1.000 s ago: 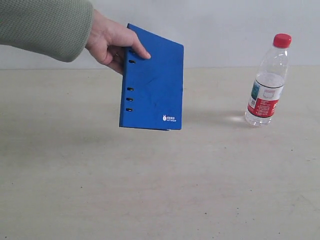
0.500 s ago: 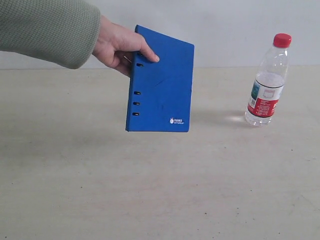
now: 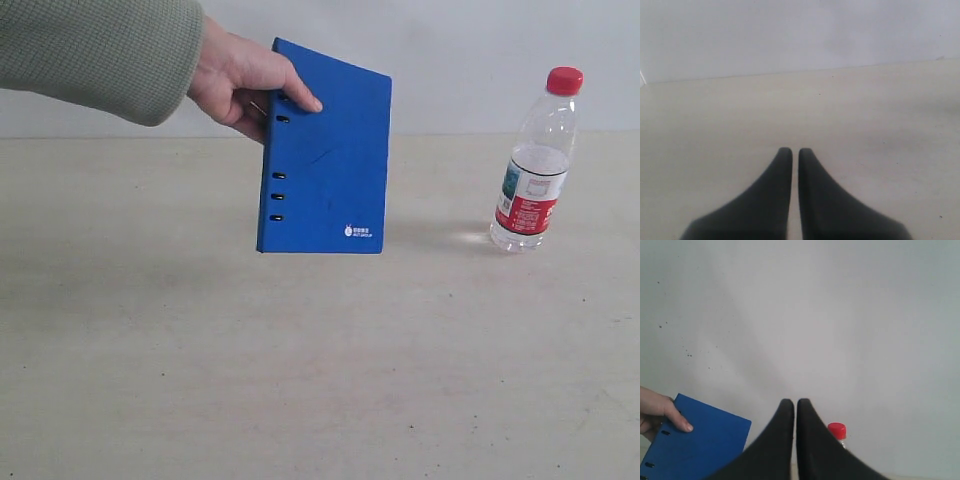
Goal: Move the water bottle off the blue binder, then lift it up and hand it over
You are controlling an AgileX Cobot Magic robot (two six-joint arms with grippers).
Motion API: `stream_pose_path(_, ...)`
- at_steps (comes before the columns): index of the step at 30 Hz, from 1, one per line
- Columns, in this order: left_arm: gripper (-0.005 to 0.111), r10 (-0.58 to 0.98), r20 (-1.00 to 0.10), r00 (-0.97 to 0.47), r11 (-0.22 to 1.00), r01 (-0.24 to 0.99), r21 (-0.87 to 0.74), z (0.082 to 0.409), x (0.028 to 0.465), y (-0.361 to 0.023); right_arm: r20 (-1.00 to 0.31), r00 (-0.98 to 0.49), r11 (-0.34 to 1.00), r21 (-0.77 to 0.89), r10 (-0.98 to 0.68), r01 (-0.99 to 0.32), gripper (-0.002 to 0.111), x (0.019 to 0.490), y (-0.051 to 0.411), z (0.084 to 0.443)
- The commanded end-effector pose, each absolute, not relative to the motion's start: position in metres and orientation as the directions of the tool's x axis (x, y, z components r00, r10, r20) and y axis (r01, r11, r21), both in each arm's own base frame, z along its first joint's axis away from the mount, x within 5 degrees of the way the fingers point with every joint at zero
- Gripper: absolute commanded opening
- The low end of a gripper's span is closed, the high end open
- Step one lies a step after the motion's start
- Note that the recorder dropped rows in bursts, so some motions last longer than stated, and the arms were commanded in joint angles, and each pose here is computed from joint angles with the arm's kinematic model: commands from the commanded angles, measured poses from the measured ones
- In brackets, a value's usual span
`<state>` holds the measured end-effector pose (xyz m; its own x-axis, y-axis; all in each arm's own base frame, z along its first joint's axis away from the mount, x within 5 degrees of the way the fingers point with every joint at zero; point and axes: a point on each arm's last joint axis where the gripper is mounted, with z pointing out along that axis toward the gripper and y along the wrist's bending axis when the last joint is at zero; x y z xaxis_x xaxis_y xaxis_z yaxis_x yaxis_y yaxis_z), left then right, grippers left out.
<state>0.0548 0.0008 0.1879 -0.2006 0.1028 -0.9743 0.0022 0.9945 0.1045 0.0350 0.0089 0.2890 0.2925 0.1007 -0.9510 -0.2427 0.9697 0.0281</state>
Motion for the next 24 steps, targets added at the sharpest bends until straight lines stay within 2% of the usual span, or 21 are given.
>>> stream_pose_path(1, 0.004, 0.091, -0.975, -0.204, 0.996, -0.002, 0.094, 0.1868, 0.0546, 0.0009, -0.947, 0.29, 0.967, 0.063, 0.136, -0.248, 0.0, 0.0343, 0.0081, 0.2897)
stream_pose_path(10, 0.004, 0.091, -0.975, -0.204, 0.996, -0.002, 0.094, 0.1868, 0.0546, 0.0009, -0.951, 0.272, 0.954, 0.061, 0.144, -0.292, 0.0, 0.0336, 0.0122, 0.2886)
stream_pose_path(17, 0.004, 0.091, -0.975, -0.204, 0.996, -0.002, 0.094, 0.1868, 0.0546, 0.0009, -0.957, 0.244, 0.96, 0.088, 0.155, -0.265, 0.0, 0.035, 0.0095, 0.2861)
stream_pose_path(24, 0.004, 0.091, -0.975, -0.204, 0.996, -0.002, 0.094, 0.1868, 0.0546, 0.0009, -0.961, 0.269, 0.973, -0.003, 0.061, -0.231, 0.0, 0.0353, 0.0086, 0.2861)
